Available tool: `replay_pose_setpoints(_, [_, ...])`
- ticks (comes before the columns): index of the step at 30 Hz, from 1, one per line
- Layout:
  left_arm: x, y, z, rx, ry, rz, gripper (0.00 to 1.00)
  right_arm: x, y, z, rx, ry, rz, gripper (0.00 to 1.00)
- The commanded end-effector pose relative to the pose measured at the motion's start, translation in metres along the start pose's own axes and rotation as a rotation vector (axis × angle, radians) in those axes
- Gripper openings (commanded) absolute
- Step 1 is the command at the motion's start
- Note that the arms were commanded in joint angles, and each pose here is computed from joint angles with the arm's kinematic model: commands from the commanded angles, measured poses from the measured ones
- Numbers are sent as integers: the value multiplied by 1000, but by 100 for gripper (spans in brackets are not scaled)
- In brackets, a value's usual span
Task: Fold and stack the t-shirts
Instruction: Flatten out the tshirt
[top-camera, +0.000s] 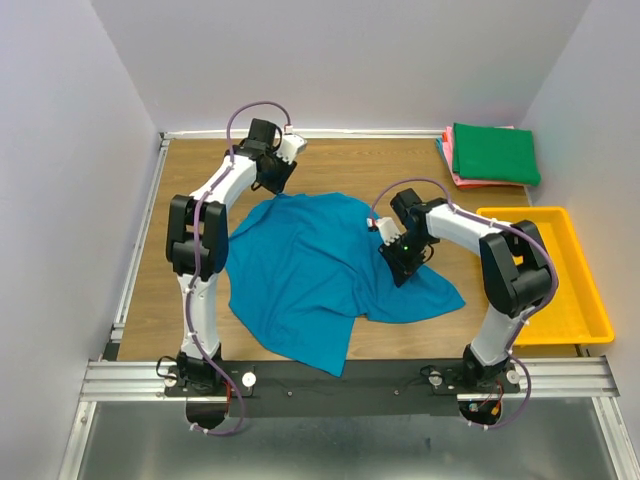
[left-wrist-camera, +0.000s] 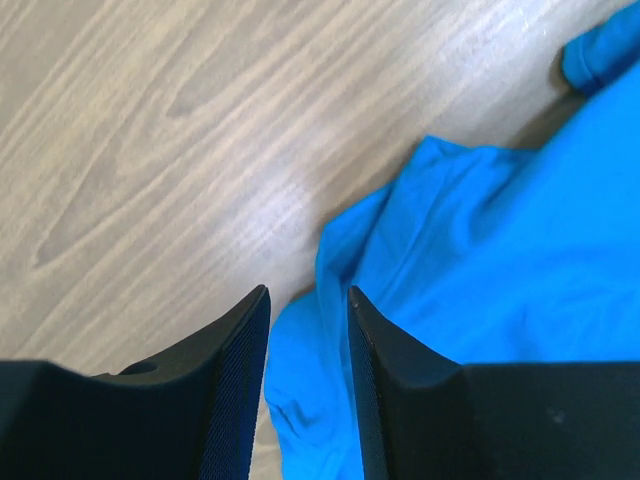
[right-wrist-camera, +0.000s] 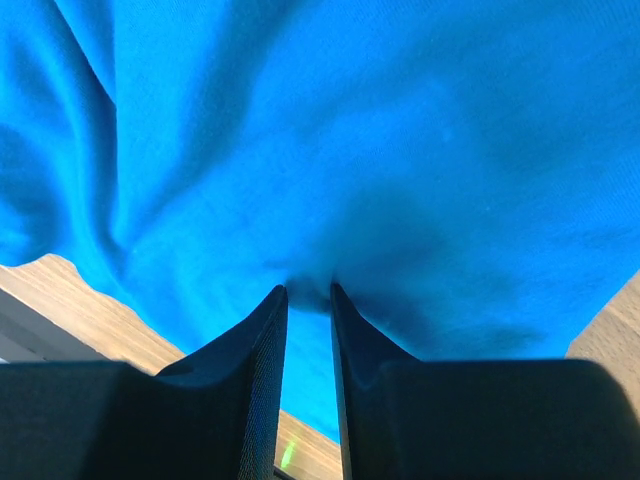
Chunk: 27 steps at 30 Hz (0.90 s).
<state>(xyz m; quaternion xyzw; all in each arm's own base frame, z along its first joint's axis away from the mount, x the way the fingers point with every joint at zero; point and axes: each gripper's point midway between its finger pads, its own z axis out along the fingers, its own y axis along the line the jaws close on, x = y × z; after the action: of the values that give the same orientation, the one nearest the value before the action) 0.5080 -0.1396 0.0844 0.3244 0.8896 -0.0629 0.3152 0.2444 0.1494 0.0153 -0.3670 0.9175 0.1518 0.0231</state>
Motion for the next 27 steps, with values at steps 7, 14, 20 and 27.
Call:
replay_pose_setpoints(7, [10,2,29,10,37,-27,44,17,-4,16,25,32,4,31])
replay_pose_setpoints(14, [17,11,41,-24,68,-26,26,36,-4,24,43,85,-11,31])
replay_pose_setpoints(20, [-36,57,-13,-141,-92,-70,0,48,-5,26,76,127,-40,27])
replay_pose_setpoints(27, [-56,118,-104,-204,-235,-170,0,58,-3,34,71,214,-76,24])
